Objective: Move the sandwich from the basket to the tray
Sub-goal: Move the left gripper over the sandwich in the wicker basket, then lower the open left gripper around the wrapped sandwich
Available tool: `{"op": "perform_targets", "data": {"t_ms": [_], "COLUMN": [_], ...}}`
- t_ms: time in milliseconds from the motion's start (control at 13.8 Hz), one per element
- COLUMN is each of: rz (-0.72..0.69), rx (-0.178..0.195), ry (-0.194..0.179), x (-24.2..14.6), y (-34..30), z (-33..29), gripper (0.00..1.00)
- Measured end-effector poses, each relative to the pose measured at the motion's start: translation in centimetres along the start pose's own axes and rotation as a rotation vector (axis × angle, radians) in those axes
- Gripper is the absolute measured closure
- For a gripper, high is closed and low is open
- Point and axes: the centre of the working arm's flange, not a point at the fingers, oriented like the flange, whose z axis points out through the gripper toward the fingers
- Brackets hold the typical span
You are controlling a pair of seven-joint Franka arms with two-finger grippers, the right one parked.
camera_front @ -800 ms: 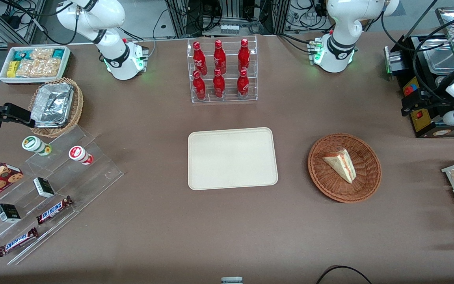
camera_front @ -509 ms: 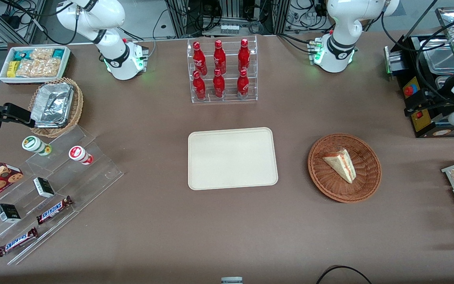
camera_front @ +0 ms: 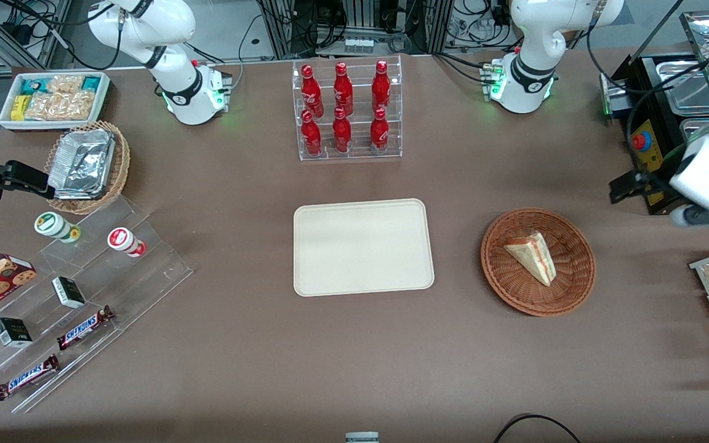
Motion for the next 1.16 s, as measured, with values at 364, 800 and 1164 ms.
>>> {"op": "perform_targets", "data": {"t_ms": [364, 800, 1164], "rz": [-0.275, -0.434, -0.490], "rx": [-0.026, -0.083, -0.093], "ry": [0.073, 0.165, 0.166], "x": [0.1, -1.0, -2.0], "y": [4.5, 5.6, 5.5], "z": [7.6, 15.5, 19.5], "gripper": [0.00, 0.00, 0.00]}}
